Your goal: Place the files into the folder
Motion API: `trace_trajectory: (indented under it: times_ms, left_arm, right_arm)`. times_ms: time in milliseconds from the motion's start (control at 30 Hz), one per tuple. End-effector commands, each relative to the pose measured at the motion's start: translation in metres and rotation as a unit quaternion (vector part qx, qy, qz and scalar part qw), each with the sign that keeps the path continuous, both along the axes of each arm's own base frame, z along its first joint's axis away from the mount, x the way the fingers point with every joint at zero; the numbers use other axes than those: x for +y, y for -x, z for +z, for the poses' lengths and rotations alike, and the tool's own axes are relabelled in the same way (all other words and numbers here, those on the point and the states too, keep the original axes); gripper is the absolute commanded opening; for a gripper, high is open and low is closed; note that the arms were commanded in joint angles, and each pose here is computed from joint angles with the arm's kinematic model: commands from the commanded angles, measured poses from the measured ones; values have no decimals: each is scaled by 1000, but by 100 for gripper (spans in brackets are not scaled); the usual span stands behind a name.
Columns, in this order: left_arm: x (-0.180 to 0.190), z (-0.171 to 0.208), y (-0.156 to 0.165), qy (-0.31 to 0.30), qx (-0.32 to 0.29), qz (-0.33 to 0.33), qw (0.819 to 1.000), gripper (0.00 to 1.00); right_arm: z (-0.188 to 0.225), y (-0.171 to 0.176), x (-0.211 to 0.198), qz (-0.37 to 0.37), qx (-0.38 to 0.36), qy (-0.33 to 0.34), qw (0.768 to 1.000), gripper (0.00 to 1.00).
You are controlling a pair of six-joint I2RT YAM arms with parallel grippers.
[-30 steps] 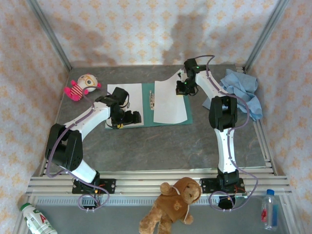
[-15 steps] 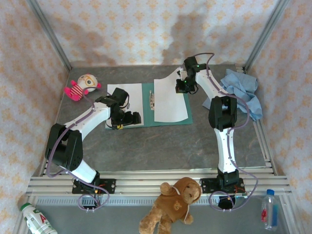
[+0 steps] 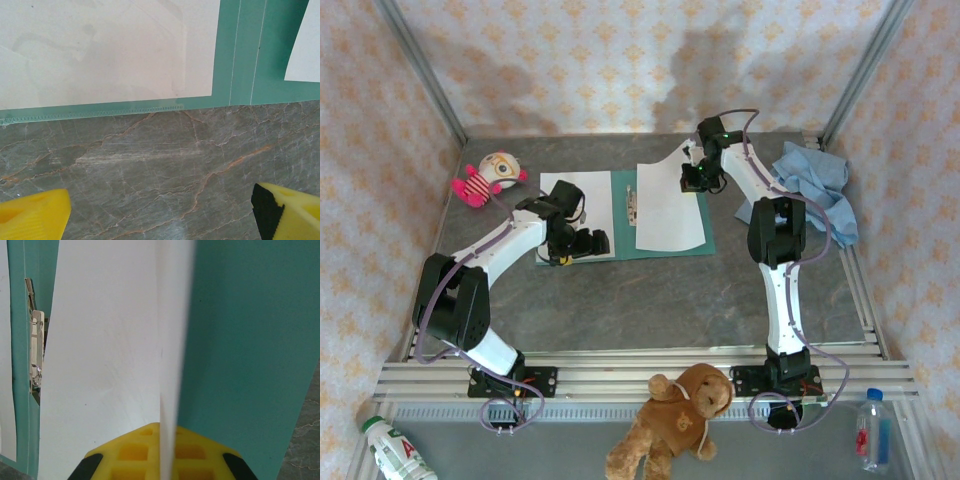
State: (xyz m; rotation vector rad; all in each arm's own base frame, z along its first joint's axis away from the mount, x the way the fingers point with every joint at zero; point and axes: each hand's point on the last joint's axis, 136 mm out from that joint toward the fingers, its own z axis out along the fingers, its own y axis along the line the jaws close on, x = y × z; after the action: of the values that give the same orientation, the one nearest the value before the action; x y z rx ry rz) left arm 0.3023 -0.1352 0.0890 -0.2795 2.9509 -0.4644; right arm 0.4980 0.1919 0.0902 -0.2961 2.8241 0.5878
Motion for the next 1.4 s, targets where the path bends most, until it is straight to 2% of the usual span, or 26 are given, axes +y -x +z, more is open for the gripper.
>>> trace_trajectory:
  times_ms: [0,467,867,1367]
  left_arm:
    - [7,-6,7,-14,14,3,1000,95]
    - [7,-5,8,-14,15,4,1000,95]
    - [7,-5,7,-14,15,5,1000,96]
    - [7,-8,7,-17,20,1,1000,96]
  right_arm:
    - [-4,8,-4,0,13,2,1000,1]
    - [0,15,-10,-2,7,10,1000,2]
    - [2,7,-19,-6,1,21,1000,2]
    - [0,-1,2,22,3,-26,999,2]
